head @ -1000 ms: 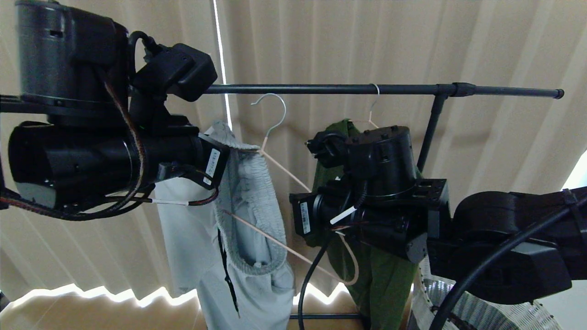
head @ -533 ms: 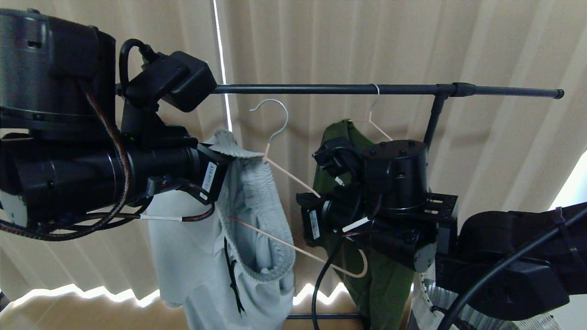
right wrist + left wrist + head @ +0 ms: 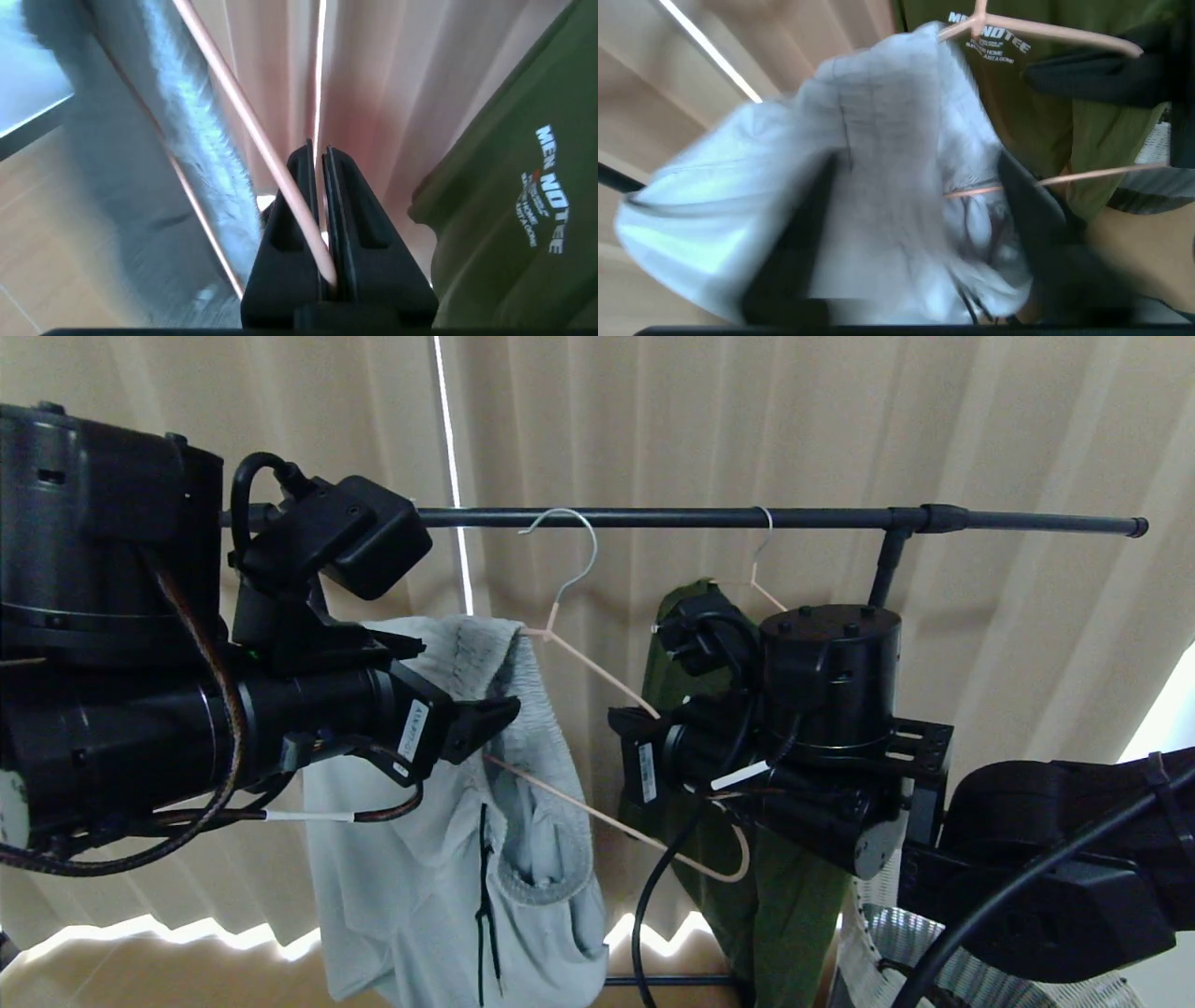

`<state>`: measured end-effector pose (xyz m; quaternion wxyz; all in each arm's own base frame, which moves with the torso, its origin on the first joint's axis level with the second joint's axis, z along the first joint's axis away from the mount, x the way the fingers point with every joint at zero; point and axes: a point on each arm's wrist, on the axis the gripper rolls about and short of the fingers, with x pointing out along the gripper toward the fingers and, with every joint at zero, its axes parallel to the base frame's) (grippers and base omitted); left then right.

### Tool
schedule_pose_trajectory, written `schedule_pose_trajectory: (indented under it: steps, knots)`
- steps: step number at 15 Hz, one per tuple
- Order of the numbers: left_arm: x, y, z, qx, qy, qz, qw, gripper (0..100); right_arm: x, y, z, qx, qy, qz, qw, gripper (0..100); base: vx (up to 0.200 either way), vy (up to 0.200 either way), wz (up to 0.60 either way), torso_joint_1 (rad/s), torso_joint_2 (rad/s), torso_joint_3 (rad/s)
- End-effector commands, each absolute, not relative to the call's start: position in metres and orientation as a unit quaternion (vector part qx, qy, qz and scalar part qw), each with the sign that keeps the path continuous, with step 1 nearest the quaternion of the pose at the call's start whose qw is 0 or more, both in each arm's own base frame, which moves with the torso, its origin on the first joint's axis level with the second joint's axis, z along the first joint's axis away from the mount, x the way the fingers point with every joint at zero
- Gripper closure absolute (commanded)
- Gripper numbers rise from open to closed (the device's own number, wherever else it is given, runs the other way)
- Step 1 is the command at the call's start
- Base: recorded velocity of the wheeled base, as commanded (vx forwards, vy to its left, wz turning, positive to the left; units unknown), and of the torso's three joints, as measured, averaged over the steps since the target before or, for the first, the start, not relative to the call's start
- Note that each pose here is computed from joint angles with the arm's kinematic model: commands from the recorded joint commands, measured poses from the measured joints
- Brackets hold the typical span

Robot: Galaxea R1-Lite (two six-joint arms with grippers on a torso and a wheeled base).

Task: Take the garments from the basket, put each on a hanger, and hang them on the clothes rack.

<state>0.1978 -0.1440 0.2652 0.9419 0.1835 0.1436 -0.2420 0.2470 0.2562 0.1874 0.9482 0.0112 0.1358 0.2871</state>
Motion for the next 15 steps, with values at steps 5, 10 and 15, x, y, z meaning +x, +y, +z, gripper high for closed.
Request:
schedule_pose_trajectory:
  steps: [5, 10, 15]
  knots:
    - [0.178, -0.124, 0.265, 0.181, 0.137, -0.232, 0.946, 0, 0.255, 0.232, 0.203, 0.013, 0.115, 0.262, 0.958, 100, 0.000, 0.000, 0.00, 0.000, 0.00, 0.000]
    - [0.177, -0.092, 0.279, 0.244, 0.093, -0.222, 0.939, 0, 0.221, 0.185, 0.212, -0.023, 0.107, 0.314, 0.943, 100, 0.000, 0.000, 0.00, 0.000, 0.00, 0.000]
    - [0.192, -0.093, 0.278, 0.325, 0.046, -0.303, 0.895, 0, 0.215, 0.181, 0.207, -0.026, 0.112, 0.339, 0.934, 100, 0.000, 0.000, 0.00, 0.000, 0.00, 0.000]
